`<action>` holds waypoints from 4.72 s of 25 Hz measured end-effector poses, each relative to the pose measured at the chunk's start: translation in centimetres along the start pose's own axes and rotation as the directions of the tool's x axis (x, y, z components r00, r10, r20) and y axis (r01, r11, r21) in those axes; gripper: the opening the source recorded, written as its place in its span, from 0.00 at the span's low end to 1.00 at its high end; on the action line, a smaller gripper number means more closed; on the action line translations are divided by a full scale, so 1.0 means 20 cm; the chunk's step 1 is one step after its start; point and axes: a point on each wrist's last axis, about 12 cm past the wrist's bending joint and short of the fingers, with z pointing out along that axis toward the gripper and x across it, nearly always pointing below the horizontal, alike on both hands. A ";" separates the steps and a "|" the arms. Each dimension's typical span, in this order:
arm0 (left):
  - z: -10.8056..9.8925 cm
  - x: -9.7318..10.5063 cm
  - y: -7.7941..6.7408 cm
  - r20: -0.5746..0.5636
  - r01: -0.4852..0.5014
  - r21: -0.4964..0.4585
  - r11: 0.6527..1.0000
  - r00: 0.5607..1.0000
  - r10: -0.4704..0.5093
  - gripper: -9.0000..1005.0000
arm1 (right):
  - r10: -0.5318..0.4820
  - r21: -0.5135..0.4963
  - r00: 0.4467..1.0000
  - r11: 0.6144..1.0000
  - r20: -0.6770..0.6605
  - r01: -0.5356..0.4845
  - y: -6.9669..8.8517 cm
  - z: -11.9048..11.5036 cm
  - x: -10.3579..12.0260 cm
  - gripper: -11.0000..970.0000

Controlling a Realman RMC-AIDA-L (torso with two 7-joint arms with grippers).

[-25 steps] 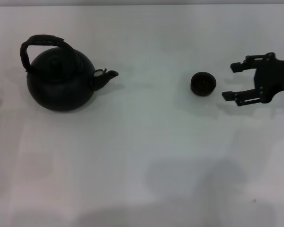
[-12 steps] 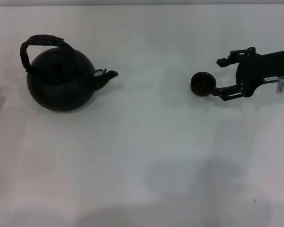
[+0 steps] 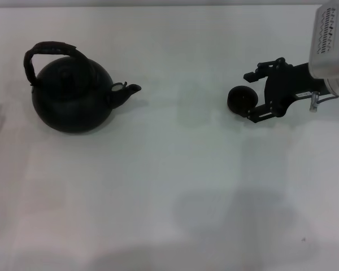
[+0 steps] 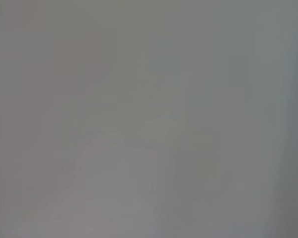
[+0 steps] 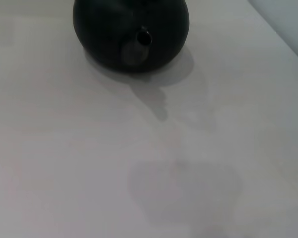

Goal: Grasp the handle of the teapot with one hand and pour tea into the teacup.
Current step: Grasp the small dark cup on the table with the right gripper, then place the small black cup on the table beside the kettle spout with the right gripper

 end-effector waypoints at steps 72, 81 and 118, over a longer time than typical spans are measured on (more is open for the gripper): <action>0.00 0.00 -0.01 0.003 0.009 0.003 1.000 1.000 -0.009 0.85 | 0.024 0.055 1.000 0.998 0.006 -0.024 0.00 -0.09 -0.06 0.75; 0.04 0.00 -0.03 0.004 0.007 0.026 1.000 1.000 -0.007 0.85 | 0.061 -0.010 0.998 0.998 -0.021 -0.061 0.04 -0.03 -0.21 0.75; 0.01 0.01 -0.04 -0.008 0.014 0.024 1.000 1.000 -0.013 0.85 | -0.130 -0.019 0.988 0.991 -0.081 0.129 0.28 0.31 -0.34 0.75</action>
